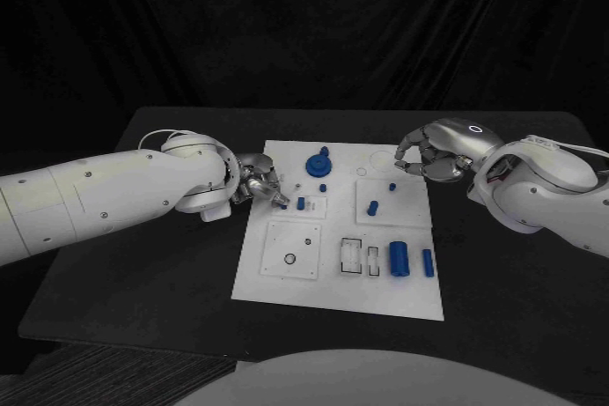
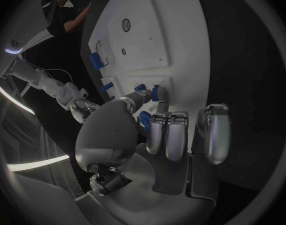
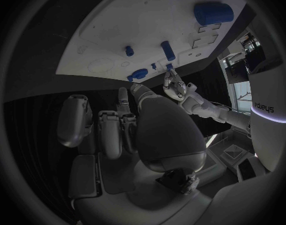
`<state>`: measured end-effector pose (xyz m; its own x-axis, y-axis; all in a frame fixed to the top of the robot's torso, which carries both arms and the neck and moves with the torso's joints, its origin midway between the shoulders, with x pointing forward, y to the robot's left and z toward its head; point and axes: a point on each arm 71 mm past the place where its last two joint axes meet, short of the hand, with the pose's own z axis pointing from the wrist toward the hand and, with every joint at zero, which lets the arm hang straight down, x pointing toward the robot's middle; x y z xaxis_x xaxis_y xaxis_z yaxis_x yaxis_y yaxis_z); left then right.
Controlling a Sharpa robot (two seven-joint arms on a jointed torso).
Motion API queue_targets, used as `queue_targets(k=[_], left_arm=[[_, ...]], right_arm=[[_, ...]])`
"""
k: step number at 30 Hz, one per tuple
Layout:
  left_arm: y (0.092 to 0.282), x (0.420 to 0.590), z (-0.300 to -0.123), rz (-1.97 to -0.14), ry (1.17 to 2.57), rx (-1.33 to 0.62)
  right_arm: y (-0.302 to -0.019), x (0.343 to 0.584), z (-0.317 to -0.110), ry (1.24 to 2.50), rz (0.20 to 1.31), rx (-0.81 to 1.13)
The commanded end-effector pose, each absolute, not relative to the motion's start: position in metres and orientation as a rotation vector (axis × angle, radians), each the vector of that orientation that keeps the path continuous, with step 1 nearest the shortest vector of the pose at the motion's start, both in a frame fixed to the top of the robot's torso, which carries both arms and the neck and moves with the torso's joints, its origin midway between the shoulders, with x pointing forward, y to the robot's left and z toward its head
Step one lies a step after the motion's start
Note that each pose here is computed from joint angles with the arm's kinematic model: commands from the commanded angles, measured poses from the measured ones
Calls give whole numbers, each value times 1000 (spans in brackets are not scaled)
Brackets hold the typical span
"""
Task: Assemble the parts on the task board
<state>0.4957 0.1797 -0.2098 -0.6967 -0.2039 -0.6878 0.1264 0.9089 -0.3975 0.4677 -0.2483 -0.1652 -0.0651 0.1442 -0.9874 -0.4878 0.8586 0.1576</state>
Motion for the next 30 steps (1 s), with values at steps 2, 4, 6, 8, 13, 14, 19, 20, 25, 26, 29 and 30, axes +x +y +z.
queue_targets(k=[2, 4, 6, 8, 13, 14, 19, 20, 25, 26, 29, 30], left_arm=[[176, 493, -214, -552, 2299, -35], [176, 493, -214, -551, 2300, -34], [176, 493, -214, -549, 2302, -34], [176, 493, -215, -545, 2306, -34], [177, 494, -215, -536, 2313, -34], [177, 494, -215, -535, 2314, -34], [178, 494, -216, -530, 2318, -34], [178, 494, -216, -529, 2318, -34], [179, 495, -216, -522, 2321, -37], [180, 495, -216, -522, 2321, -38], [180, 495, -216, -523, 2320, -38], [180, 495, -216, -524, 2320, -38]], right_arm=[[-250, 468, -167, 1564, 511, -265], [-250, 468, -167, 1564, 511, -265], [-250, 468, -167, 1564, 511, -265], [-250, 468, -167, 1564, 511, -265], [-250, 468, -167, 1563, 511, -265], [-250, 468, -167, 1563, 511, -265], [-250, 468, -168, 1564, 511, -265], [-250, 468, -168, 1564, 512, -265], [-250, 468, -169, 1566, 512, -266], [-250, 468, -169, 1566, 512, -266], [-250, 468, -169, 1567, 512, -265], [-250, 468, -169, 1567, 512, -265]])
